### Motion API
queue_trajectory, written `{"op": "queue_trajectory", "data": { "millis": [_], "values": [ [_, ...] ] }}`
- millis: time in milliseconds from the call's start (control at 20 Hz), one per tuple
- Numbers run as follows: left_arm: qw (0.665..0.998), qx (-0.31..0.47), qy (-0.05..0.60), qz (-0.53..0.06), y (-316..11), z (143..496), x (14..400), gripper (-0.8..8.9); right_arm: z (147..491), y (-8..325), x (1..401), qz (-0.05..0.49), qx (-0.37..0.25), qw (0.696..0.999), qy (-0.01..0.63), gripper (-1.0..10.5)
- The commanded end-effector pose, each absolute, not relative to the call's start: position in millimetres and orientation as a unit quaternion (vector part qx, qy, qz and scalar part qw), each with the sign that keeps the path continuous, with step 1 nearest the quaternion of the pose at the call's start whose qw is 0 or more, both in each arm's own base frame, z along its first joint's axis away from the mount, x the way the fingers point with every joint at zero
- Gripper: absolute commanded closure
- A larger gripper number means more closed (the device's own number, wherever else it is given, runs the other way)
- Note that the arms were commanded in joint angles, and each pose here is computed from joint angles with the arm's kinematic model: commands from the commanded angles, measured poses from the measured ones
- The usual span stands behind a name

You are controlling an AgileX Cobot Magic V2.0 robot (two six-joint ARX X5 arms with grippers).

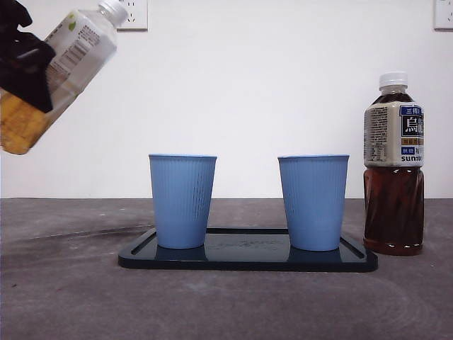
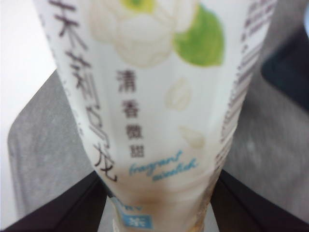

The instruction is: Pour the drink into the cup

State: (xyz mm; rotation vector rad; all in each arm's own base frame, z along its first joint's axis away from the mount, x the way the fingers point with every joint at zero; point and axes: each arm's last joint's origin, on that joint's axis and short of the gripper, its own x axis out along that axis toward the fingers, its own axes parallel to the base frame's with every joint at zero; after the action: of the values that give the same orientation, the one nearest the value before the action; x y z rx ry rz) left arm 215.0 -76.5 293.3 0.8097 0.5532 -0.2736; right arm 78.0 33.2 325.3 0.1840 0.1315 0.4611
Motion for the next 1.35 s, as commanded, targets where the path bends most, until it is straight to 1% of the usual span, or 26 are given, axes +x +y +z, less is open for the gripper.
{"op": "queue_trajectory", "data": {
  "millis": [50, 300, 500, 750, 1100, 1350],
  "values": [
    [0.846, 0.459, 0.233, -0.138, -81, 311, 212, 5.44, 330, 33, 76, 0.233, 0.086, 0.967, 0.057, 5.3],
    [0.820, 0.496, 0.241, -0.153, -88, 308, 208, 5.44, 330, 33, 76, 0.233, 0.081, 0.967, 0.056, 5.3],
    [0.797, 0.530, 0.249, -0.148, -88, 307, 206, 5.44, 329, 33, 75, 0.233, 0.078, 0.967, 0.063, 5.3],
    [0.770, 0.570, 0.256, -0.128, -88, 306, 206, 5.44, 327, 33, 75, 0.234, 0.074, 0.967, 0.075, 5.3],
    [0.730, 0.616, 0.262, -0.134, -98, 298, 211, 5.44, 324, 33, 75, 0.243, 0.073, 0.963, 0.089, 5.3],
    [0.703, 0.642, 0.277, -0.128, -107, 288, 219, 5.44, 321, 34, 74, 0.254, 0.068, 0.959, 0.104, 5.3]
  ]
}}
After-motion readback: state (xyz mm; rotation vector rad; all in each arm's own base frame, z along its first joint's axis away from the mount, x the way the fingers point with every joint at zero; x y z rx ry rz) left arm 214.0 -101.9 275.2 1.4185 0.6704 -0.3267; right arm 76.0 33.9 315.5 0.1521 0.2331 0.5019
